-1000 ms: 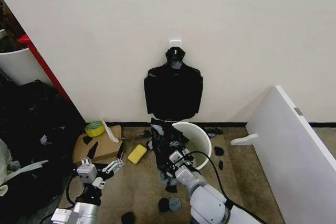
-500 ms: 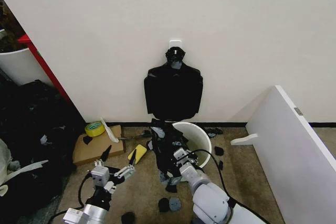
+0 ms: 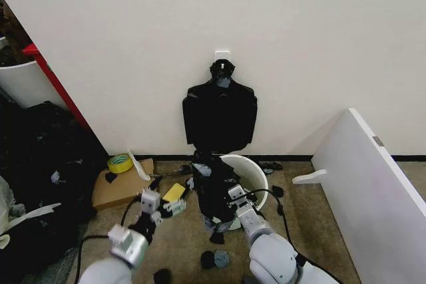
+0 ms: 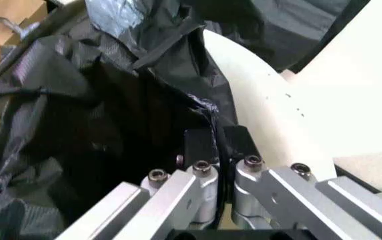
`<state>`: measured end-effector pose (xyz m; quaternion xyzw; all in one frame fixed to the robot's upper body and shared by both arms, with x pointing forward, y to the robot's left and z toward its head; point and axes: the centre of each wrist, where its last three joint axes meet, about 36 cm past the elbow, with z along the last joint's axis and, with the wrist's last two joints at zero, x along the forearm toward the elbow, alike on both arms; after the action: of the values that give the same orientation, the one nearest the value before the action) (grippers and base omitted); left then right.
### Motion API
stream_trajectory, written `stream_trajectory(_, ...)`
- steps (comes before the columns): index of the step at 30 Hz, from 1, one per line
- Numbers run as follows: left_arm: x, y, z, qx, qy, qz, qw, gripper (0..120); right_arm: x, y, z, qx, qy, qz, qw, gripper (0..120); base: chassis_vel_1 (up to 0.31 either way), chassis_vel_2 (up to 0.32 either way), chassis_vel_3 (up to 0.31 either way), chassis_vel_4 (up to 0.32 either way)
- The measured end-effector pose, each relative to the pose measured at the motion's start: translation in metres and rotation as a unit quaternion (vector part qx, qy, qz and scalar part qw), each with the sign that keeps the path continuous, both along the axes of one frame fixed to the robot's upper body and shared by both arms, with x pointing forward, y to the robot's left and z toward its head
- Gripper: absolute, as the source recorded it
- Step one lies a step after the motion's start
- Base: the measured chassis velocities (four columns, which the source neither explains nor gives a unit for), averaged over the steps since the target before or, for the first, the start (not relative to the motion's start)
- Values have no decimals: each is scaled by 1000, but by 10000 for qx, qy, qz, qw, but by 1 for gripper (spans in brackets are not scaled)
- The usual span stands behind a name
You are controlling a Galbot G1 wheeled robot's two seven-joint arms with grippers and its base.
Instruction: Place the garbage bag over the trash bin.
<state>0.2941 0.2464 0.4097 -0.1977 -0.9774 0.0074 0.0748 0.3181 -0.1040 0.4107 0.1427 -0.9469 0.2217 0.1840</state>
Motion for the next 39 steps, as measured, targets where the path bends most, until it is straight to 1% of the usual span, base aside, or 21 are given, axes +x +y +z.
stream_trajectory(3,0,-1,-2,69,134,-132,9998,96,0,0,0,-4,-7,17,10000,0,0,0,0,0)
stream_trajectory(8,-2,-19,-8,-3,497,-309,9983,95,-1,1,0,-9,11,69,10000,0,0,0,0,0)
stream_trajectory(9,-2,-19,-8,-3,497,-309,9983,95,-1,1,0,-9,11,69,10000,0,0,0,0,0)
stream_trajectory(12,5,-42,-10,55,801,-161,9966,94,-2,0,-2,-29,33,81,10000,0,0,0,0,0)
stream_trajectory(15,14,-57,-11,125,928,3,9956,93,-4,0,-2,-42,47,82,9999,0,0,0,0,0)
stream_trajectory(16,19,-63,-11,143,997,59,9949,90,-5,-1,-2,-44,50,80,9999,0,0,0,0,0)
stream_trajectory(20,25,-71,-11,168,1077,105,9940,88,-5,-1,-2,-51,59,78,9999,0,0,0,0,0)
stream_trajectory(23,35,-82,-15,190,1126,134,9934,84,-6,-2,-1,-56,56,77,9999,0,0,0,0,0)
stream_trajectory(25,38,-85,-16,189,1127,142,9933,84,-6,-2,-1,-55,56,77,9999,0,0,0,0,0)
stream_trajectory(28,49,-95,-17,176,1197,219,9924,83,-5,-2,0,-38,55,70,10000,0,0,0,0,0)
stream_trajectory(31,61,-105,-14,235,1403,350,9892,83,-5,-1,0,-33,56,85,9999,0,0,0,0,0)
stream_trajectory(33,62,-107,-13,261,1458,381,9882,83,-5,-1,0,-33,57,89,9999,0,0,0,0,0)
stream_trajectory(37,67,-115,-12,416,1754,486,9824,83,-5,-1,0,-27,69,95,9999,0,0,0,0,0)
stream_trajectory(39,68,-116,-12,422,1761,485,9823,83,-5,-1,0,-27,71,97,9999,0,0,0,0,0)
